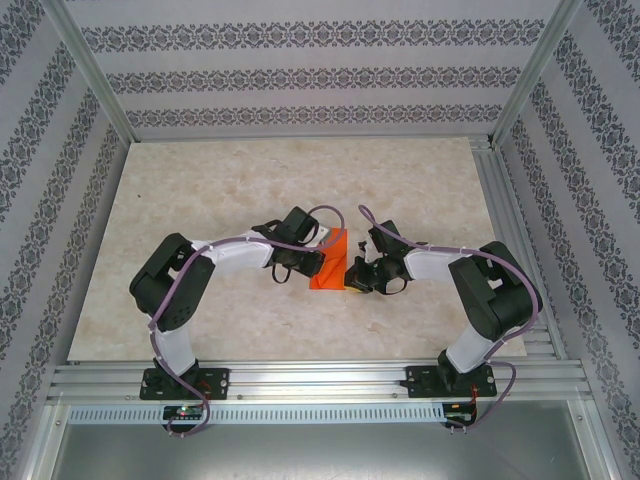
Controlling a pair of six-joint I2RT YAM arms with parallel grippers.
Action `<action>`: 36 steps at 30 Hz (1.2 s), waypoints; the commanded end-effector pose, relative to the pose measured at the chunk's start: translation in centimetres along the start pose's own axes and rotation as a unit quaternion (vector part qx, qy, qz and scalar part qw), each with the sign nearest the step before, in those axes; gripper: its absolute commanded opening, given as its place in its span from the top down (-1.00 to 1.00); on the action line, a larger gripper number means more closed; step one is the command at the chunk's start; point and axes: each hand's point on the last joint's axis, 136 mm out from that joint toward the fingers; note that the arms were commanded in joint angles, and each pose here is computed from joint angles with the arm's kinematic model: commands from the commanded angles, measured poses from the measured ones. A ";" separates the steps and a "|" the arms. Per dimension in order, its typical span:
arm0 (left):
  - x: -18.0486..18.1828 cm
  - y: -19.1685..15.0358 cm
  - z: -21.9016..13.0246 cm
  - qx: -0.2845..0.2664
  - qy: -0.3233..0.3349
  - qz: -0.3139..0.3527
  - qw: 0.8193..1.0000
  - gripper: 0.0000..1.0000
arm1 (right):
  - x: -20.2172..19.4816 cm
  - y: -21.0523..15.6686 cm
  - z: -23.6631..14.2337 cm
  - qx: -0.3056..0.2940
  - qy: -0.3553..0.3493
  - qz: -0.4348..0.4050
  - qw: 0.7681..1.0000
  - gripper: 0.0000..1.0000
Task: Fold a paper plane with a square sheet of paper (fold left side to right side)
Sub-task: Fold the triangle a second time at the center of the table.
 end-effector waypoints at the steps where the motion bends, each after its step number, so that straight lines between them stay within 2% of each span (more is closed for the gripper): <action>1: 0.4 1.6 -0.3 -0.012 0.007 0.010 1.000 0.87 | -1.9 -1.4 0.7 0.025 -0.043 0.008 0.999 0.86; 12: 1.1 2.7 0.4 -0.007 0.012 0.009 1.000 0.87 | -2.1 -1.6 0.9 0.028 -0.046 0.009 0.999 0.86; 36: 3.0 1.9 0.8 -0.005 0.047 0.000 0.999 0.87 | -2.2 -1.9 1.1 0.032 -0.048 0.008 0.998 0.85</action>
Point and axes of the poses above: each hand's point on the last joint's axis, 136 mm out from that joint toward the fingers, its own z axis out along the fingers, its own x axis along the line the jaws close on, y = z × x, and after that the axes turned 15 degrees about -z, right-handed
